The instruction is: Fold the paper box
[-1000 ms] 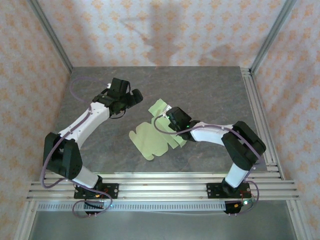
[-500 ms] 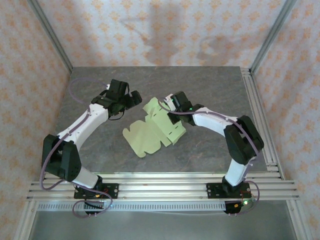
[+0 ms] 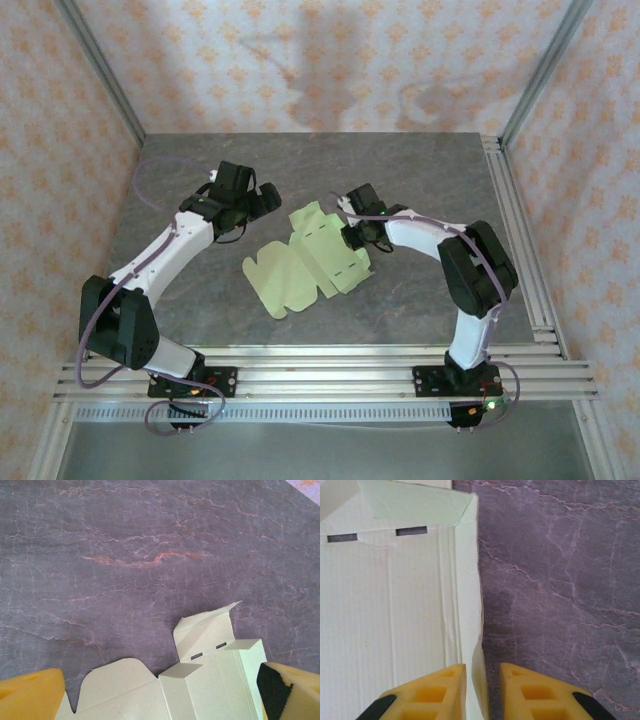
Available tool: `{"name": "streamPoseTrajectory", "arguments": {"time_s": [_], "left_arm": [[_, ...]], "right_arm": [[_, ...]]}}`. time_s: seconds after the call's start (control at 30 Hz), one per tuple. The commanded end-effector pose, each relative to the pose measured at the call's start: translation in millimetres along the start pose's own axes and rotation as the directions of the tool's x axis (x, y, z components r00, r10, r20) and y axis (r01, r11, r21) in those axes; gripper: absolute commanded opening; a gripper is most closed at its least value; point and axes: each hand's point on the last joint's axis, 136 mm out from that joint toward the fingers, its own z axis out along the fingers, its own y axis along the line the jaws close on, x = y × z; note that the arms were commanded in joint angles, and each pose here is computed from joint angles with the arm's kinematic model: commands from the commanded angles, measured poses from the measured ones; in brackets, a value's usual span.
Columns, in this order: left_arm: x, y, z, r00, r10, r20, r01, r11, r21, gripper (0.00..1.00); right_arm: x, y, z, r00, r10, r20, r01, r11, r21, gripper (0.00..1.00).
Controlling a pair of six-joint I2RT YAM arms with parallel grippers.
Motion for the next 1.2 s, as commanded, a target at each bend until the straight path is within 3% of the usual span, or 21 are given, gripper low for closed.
{"name": "streamPoseTrajectory", "arguments": {"time_s": [0.0,0.7,1.0,1.17], "left_arm": [[-6,7,-8,0.999,0.006,0.032,-0.006,1.000,-0.017,1.00],[-6,7,-11,0.999,0.008,0.034,-0.008,1.000,-0.010,1.00],[-7,6,-11,0.999,0.011,0.036,-0.011,1.000,-0.009,1.00],[-7,7,-10,0.999,0.013,0.032,-0.013,1.000,-0.014,1.00]], "right_arm": [[9,0,-6,0.999,0.034,-0.025,-0.034,0.999,-0.024,0.26],[21,9,12,0.996,0.023,-0.085,-0.030,0.996,-0.083,0.30],[20,10,12,0.998,0.013,-0.067,-0.019,0.996,-0.091,0.20],[14,11,3,0.999,0.007,-0.038,-0.011,0.996,-0.091,0.21]]}}
